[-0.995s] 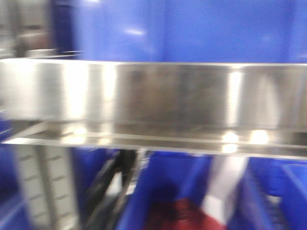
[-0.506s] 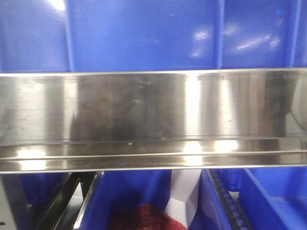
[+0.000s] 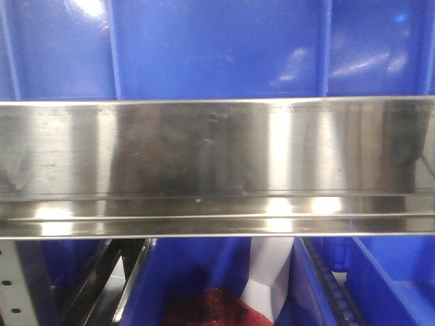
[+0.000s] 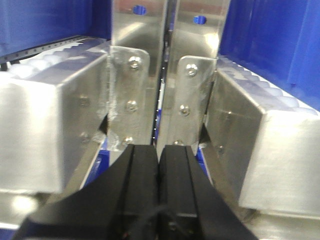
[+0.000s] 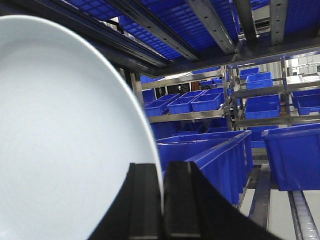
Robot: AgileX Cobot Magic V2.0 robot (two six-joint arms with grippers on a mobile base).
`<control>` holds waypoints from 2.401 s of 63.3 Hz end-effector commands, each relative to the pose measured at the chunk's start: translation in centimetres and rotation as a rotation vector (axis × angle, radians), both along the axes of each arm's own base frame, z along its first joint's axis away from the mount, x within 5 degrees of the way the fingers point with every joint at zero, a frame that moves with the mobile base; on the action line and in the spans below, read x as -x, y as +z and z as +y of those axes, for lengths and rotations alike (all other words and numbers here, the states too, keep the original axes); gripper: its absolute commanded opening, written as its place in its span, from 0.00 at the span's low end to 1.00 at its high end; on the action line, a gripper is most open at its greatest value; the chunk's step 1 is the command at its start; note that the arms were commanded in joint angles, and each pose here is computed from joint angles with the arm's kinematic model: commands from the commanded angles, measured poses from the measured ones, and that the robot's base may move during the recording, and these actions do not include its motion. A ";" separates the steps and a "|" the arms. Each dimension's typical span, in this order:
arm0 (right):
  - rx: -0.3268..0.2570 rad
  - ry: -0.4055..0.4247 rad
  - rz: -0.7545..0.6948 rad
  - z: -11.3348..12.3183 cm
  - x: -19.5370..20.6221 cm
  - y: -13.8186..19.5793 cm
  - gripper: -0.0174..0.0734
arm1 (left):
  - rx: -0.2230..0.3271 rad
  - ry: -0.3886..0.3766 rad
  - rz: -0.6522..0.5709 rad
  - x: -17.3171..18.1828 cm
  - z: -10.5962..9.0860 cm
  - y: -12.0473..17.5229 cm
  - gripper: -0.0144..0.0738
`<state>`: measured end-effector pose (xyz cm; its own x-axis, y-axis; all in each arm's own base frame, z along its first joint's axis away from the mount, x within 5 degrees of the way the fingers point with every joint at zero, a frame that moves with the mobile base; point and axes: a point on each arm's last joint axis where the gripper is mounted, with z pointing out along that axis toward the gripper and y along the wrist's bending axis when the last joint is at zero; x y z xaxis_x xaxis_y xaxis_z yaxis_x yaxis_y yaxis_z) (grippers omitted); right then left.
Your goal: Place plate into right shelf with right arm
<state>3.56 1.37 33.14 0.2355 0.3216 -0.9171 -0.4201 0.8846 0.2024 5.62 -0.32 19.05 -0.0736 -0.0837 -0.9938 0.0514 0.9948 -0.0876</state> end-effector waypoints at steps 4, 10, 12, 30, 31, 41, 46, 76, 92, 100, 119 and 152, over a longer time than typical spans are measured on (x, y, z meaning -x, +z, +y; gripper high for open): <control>-0.047 -0.009 -0.151 -0.3 0.6 2.0 0.25 | 0.011 -0.002 -0.086 0.0 0.0 0.5 0.11; -0.071 -0.009 -0.204 -0.3 0.8 2.5 0.25 | 0.011 -0.002 -0.086 0.0 0.0 0.5 0.11; -0.094 -0.006 -0.224 -0.4 0.9 2.8 0.25 | 0.011 -0.002 -0.086 0.0 0.0 0.5 0.11; -0.178 0.024 -0.229 -0.4 0.6 9.3 0.25 | 0.011 -0.002 -0.086 0.0 0.0 0.5 0.11; -0.171 0.025 -0.212 -0.3 0.3 9.7 0.25 | 0.011 -0.002 -0.086 0.0 0.0 0.5 0.11; -0.094 0.031 -0.018 1.8 -4.8 13.6 0.25 | 0.011 -0.002 -0.086 0.0 0.0 0.5 0.11; -0.069 0.031 0.043 3.0 -7.8 15.0 0.25 | 0.011 -0.002 -0.086 0.0 0.0 0.5 0.11; 0.058 0.057 0.354 9.5 -22.2 14.0 0.35 | 0.011 -0.002 -0.086 0.0 0.0 0.5 0.11; 0.088 0.100 0.409 11.6 -23.7 12.5 0.90 | 0.011 -0.002 -0.086 0.0 0.0 0.5 0.11; 0.094 0.099 0.422 11.6 -23.7 12.4 0.89 | 0.011 -0.002 -0.086 0.0 0.0 0.5 0.11; 0.096 0.105 0.419 10.5 -21.1 14.0 0.89 | 0.011 -0.002 -0.086 0.0 0.0 0.5 0.11; 0.179 0.041 0.334 4.8 -10.1 18.4 0.26 | 0.011 -0.002 -0.086 0.0 0.0 0.5 0.11</control>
